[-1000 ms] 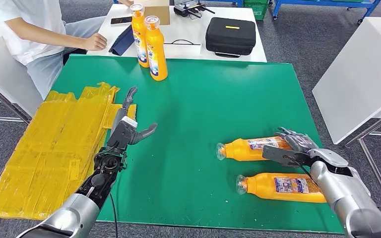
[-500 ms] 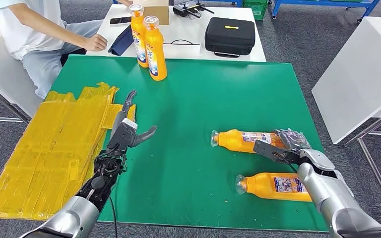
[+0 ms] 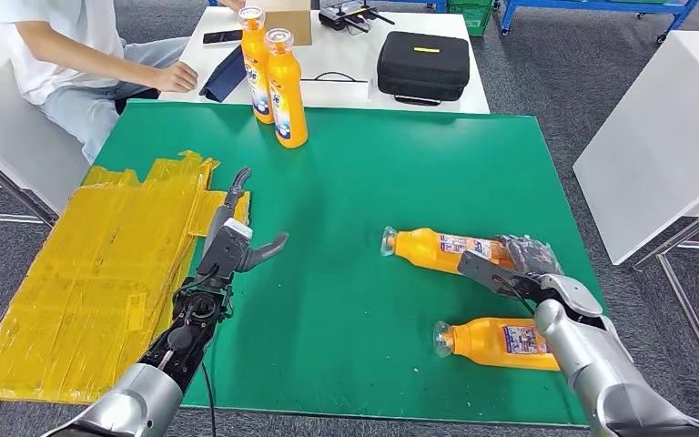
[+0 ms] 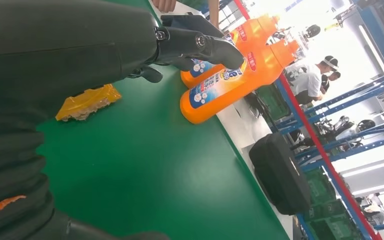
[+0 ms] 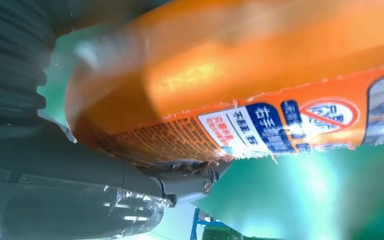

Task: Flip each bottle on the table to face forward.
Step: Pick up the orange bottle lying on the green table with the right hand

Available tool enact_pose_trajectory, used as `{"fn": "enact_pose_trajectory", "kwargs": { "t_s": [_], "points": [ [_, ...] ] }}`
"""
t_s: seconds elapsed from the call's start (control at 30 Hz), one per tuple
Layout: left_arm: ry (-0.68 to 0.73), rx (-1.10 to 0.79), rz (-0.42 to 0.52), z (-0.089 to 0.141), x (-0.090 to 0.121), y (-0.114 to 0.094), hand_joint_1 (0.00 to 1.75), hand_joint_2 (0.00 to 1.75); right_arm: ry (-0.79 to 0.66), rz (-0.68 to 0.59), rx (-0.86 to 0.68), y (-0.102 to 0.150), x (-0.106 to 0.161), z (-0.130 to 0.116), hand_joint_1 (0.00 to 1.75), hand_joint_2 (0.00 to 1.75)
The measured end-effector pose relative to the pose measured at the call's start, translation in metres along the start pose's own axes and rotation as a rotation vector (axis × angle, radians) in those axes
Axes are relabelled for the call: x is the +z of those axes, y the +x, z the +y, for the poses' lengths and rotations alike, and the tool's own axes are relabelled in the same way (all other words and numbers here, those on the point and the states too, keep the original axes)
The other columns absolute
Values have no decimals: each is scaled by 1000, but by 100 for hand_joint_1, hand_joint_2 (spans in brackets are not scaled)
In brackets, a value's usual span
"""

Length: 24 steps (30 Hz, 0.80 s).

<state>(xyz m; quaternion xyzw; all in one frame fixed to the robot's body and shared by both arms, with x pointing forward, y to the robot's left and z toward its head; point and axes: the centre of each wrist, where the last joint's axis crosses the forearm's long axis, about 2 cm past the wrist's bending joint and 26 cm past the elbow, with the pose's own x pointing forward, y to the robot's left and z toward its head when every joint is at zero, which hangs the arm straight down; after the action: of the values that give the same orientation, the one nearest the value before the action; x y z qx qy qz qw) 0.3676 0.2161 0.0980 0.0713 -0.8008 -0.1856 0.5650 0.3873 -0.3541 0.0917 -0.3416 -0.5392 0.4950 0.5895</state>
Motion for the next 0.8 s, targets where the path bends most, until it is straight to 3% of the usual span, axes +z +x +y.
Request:
{"fn": "enact_pose_trajectory", "kwargs": {
  "t_s": [0.23, 0.43, 0.6, 0.8],
  "points": [
    [-34, 100, -8, -4, 6, 8, 0, 175, -332, -29, -344, 26, 2, 4, 175, 175],
    [-150, 327, -101, -14, 8, 36, 0, 175, -620, -136, -677, 66, 0, 9, 175, 175],
    [-238, 488, -194, -23, 5, 68, 0, 175, -693, -236, -840, 113, -5, 19, 175, 175],
    [-290, 526, -252, -32, 3, 88, 0, 175, -693, -312, -950, 147, -9, 22, 175, 175]
  ]
}}
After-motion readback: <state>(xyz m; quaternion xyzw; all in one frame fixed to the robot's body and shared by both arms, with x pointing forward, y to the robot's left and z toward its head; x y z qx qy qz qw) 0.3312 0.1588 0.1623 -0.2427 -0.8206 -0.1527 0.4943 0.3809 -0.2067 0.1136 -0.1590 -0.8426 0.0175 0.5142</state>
